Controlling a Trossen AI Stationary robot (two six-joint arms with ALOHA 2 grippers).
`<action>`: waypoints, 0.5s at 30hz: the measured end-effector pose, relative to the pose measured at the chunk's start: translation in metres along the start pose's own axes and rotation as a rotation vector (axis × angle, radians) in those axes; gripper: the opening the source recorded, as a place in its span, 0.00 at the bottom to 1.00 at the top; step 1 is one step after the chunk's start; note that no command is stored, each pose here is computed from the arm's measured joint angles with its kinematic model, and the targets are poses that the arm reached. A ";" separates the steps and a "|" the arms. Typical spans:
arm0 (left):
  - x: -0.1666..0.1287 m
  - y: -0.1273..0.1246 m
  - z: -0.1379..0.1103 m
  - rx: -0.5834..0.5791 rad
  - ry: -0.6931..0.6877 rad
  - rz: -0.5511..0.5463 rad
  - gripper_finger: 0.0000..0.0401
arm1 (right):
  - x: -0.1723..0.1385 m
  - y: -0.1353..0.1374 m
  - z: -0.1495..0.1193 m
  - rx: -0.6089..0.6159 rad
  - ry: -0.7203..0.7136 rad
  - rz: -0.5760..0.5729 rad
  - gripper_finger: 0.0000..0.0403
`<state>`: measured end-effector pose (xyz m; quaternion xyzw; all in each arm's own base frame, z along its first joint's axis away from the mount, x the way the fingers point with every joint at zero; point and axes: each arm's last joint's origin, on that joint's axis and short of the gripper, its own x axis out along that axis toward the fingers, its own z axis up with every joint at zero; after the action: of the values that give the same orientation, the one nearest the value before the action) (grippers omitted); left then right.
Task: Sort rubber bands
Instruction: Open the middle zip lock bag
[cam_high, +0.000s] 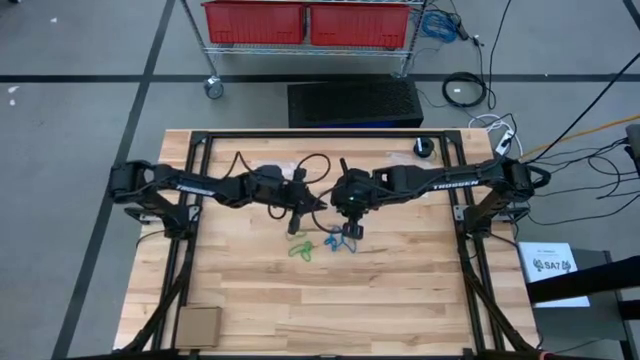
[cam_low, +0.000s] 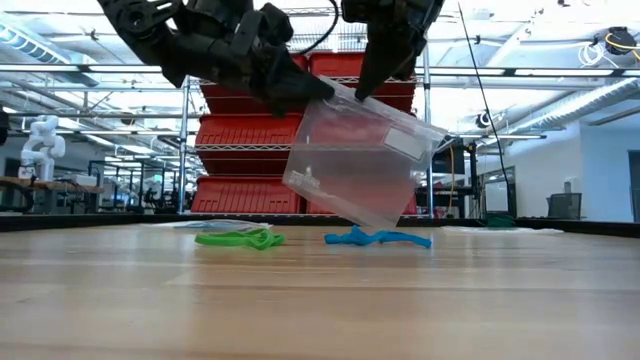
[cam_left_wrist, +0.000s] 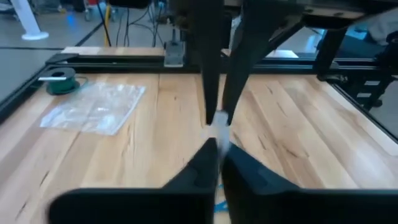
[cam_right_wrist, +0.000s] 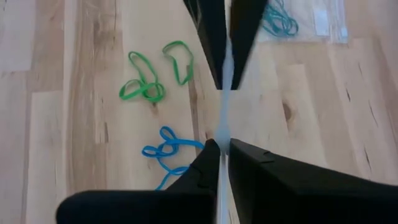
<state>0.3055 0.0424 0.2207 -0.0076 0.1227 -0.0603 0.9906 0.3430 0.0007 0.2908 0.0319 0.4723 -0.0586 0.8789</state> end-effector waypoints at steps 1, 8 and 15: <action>-0.001 0.001 0.001 0.000 -0.003 0.003 0.03 | 0.000 0.000 0.000 0.000 0.000 0.000 0.01; -0.009 0.001 0.009 0.029 -0.028 0.017 0.01 | -0.001 0.001 -0.004 0.017 0.046 -0.006 0.01; -0.022 0.007 0.020 0.052 -0.057 0.063 0.00 | -0.003 0.008 -0.017 0.033 0.168 -0.014 0.01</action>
<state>0.2901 0.0524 0.2451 0.0202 0.0930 -0.0321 0.9949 0.3282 0.0111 0.2838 0.0478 0.5437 -0.0696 0.8350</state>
